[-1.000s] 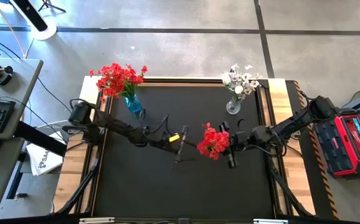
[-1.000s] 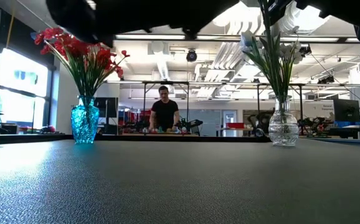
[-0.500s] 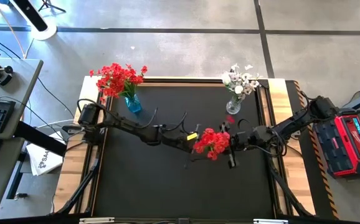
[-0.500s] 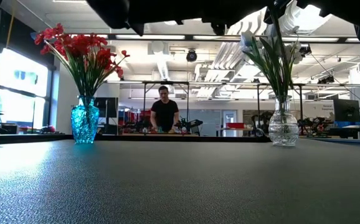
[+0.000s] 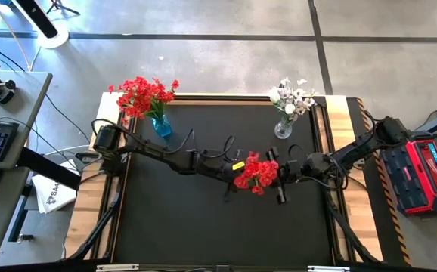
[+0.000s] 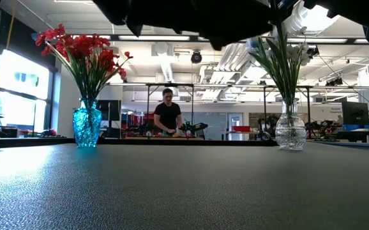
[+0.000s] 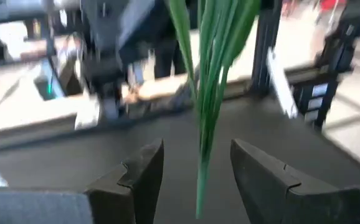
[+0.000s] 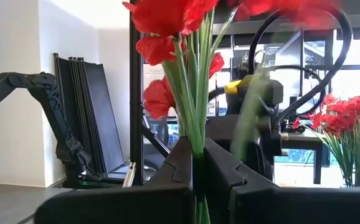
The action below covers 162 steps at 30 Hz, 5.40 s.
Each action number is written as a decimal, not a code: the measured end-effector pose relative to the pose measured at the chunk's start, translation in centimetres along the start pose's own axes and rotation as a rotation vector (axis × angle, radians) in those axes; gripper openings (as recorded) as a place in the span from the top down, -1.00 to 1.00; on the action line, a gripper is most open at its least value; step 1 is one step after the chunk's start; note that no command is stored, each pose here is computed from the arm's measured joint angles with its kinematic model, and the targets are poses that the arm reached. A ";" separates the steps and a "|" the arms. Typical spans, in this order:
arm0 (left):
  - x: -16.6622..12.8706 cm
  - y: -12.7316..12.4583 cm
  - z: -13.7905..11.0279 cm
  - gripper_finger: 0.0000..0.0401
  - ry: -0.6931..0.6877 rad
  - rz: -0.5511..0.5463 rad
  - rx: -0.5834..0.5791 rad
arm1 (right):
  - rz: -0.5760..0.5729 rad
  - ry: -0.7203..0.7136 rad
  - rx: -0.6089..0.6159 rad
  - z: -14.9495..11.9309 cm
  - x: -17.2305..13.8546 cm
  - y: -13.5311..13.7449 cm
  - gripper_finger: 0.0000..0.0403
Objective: Sort flowers into vase by color
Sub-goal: Put the red flowers into the blue vase, then return to Home Position
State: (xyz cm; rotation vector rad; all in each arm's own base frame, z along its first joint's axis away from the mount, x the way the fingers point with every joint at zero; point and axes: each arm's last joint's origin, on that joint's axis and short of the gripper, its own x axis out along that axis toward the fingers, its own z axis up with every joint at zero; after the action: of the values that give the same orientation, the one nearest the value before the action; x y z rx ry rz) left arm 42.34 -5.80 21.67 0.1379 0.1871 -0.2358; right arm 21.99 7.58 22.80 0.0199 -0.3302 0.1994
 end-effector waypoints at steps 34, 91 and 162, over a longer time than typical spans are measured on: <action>-0.3 -0.1 2.0 0.81 -0.202 -0.079 0.088 | 0.013 0.014 -0.027 -0.1 0.0 0.1 0.98; -31.5 0.6 -0.1 0.98 0.021 1.279 -0.245 | -0.197 0.270 0.067 2.1 -3.2 1.2 -0.23; -33.1 2.1 9.9 -0.01 -0.017 0.621 -0.330 | -0.398 0.793 0.245 7.8 -4.0 0.3 -0.23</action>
State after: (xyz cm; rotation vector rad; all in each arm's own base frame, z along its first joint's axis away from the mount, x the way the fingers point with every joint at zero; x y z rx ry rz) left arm 12.92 1.90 38.16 -0.1367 0.1563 0.4120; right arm 15.71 6.68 28.91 0.2401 0.4910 -0.1548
